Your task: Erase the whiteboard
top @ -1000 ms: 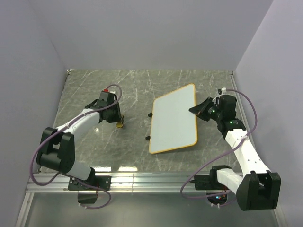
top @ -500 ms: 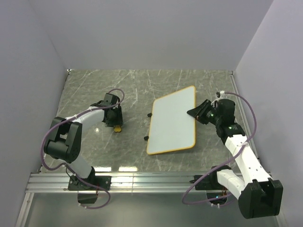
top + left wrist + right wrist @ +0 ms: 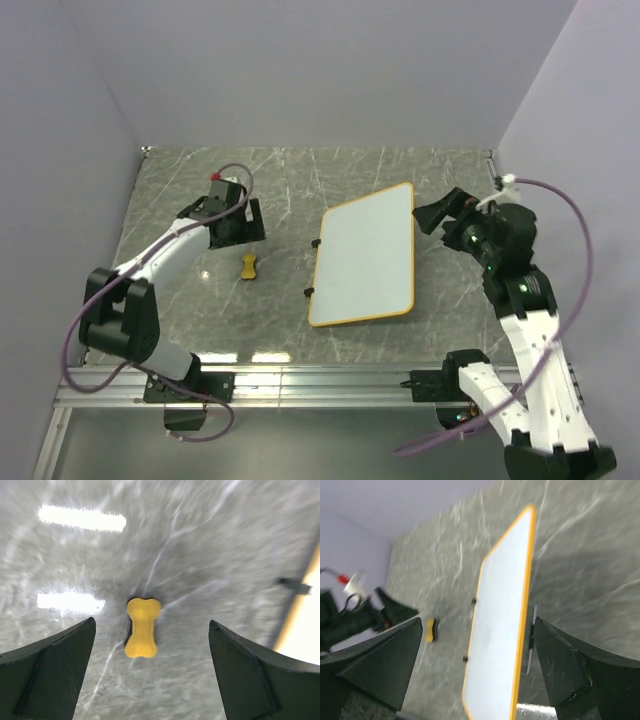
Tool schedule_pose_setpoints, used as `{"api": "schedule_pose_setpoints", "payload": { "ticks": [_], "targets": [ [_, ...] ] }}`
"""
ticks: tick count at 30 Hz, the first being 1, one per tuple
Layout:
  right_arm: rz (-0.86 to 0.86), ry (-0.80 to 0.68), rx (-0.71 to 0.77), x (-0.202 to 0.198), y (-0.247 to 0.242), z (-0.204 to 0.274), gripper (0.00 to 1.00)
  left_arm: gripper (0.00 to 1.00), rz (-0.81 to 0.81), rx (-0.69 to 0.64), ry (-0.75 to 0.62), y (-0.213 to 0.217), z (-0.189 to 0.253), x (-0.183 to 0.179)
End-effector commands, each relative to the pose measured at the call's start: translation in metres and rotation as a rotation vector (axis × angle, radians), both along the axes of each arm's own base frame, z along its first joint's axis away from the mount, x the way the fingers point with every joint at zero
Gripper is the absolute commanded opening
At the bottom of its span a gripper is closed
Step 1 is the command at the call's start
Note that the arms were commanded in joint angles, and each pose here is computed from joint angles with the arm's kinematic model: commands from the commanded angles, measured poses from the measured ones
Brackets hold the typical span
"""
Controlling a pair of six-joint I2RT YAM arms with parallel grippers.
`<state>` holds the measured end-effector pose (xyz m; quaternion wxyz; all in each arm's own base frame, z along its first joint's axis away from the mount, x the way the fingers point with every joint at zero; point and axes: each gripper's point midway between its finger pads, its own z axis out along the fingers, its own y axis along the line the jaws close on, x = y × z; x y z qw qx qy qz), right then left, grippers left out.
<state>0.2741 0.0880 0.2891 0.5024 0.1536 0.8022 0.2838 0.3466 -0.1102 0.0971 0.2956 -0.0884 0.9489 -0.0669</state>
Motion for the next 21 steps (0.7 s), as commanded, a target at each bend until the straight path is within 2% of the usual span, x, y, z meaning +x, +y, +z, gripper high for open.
{"api": "schedule_pose_setpoints", "payload": {
  "ticks": [1, 5, 6, 7, 8, 11, 13, 14, 17, 21],
  "targets": [
    [-0.197, -0.055, -0.127, -0.026, -0.044, 0.019, 1.0, 1.0, 0.036, -0.041, -0.167, 0.002, 0.064, 0.011],
    [-0.326, -0.012, -0.15, -0.044, -0.067, -0.02, 1.0, 0.99, 0.105, -0.04, -0.341, 0.022, 0.109, -0.003],
    [-0.382, 0.032, -0.157, -0.048, -0.076, -0.045, 1.0, 1.0, 0.131, -0.04, -0.387, 0.028, 0.117, -0.006],
    [-0.394, 0.007, -0.144, -0.055, -0.078, -0.047, 1.0, 1.0, 0.179, 0.002, -0.415, 0.043, 0.111, -0.014],
    [-0.391, 0.016, -0.145, -0.059, -0.078, -0.054, 1.0, 0.99, 0.215, 0.007, -0.502, 0.054, 0.132, -0.018],
    [-0.457, 0.032, -0.115, -0.07, -0.086, -0.065, 1.0, 1.0, 0.286, 0.177, -0.486, 0.086, 0.119, -0.027],
    [-0.454, 0.015, -0.096, -0.072, -0.084, -0.063, 1.0, 0.99, 0.254, 0.228, -0.487, 0.092, 0.107, -0.032],
    [-0.444, -0.001, -0.096, -0.071, -0.083, -0.061, 1.0, 1.0, 0.258, 0.213, -0.527, 0.092, 0.115, -0.034],
    [-0.439, -0.029, -0.112, -0.067, -0.084, -0.056, 1.0, 0.99, 0.26, 0.199, -0.523, 0.091, 0.111, -0.037],
    [-0.43, -0.002, -0.117, -0.057, -0.082, -0.054, 1.0, 1.0, 0.253, 0.138, -0.597, 0.085, 0.123, -0.035]
  ]
}}
